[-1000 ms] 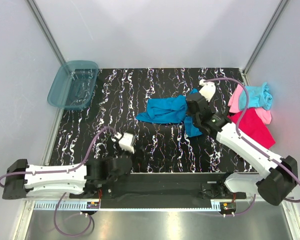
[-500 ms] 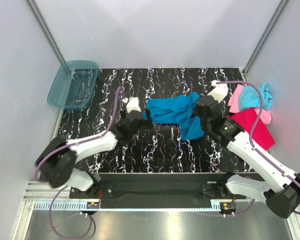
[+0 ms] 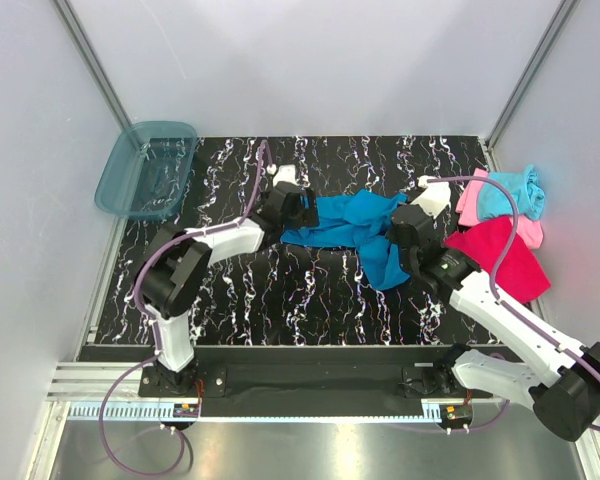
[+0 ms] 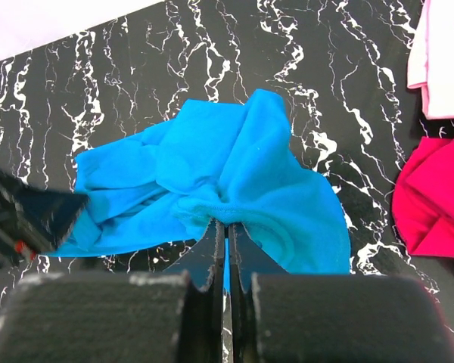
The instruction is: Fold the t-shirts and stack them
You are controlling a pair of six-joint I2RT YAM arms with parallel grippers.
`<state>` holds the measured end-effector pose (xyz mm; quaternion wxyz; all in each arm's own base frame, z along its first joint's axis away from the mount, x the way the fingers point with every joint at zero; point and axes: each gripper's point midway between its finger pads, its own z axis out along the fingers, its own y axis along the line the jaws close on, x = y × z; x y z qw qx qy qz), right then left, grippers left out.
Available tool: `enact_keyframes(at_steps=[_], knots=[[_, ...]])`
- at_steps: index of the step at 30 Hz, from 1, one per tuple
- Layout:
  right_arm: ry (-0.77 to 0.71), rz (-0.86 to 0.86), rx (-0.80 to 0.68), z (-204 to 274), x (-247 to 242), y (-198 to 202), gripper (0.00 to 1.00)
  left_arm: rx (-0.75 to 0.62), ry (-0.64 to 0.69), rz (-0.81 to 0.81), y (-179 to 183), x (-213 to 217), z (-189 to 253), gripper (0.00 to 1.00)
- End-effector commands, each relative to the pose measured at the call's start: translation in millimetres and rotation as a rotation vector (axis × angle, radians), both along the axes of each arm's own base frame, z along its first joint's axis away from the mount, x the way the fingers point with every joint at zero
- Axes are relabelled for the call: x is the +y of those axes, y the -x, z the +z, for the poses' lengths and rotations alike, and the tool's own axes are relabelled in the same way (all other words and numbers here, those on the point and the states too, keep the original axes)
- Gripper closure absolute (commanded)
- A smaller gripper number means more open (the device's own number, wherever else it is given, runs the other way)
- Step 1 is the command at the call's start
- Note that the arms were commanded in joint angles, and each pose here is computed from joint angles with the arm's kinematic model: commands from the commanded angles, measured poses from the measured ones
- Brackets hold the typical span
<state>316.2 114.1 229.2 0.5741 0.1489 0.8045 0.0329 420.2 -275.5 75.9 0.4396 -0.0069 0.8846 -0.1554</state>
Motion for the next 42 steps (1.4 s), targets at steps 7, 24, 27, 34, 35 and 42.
enact_keyframes(at_steps=[7,24,27,34,35,42], knots=[[-0.076,0.032,-0.069,13.6,9.2,-5.9,1.00,-0.010,-0.028,-0.047,-57.5,-9.8,6.3,0.02],[-0.085,0.038,-0.076,15.8,8.0,-4.6,1.00,0.072,0.042,-0.066,-63.1,-19.9,-15.4,0.11],[-0.083,0.038,-0.073,14.3,8.0,-4.6,1.00,0.066,0.060,-0.074,-61.7,-22.2,-7.3,0.15],[-0.085,0.038,-0.071,12.6,9.5,-6.1,1.00,0.010,0.049,-0.076,-62.2,-20.8,21.6,0.16],[-0.086,0.041,-0.070,12.5,10.0,-6.1,1.00,0.008,0.042,-0.079,-62.2,-20.2,22.5,0.16],[-0.083,0.040,-0.071,12.7,10.0,-6.5,1.00,-0.014,0.042,-0.094,-66.3,-23.1,38.4,0.16]])
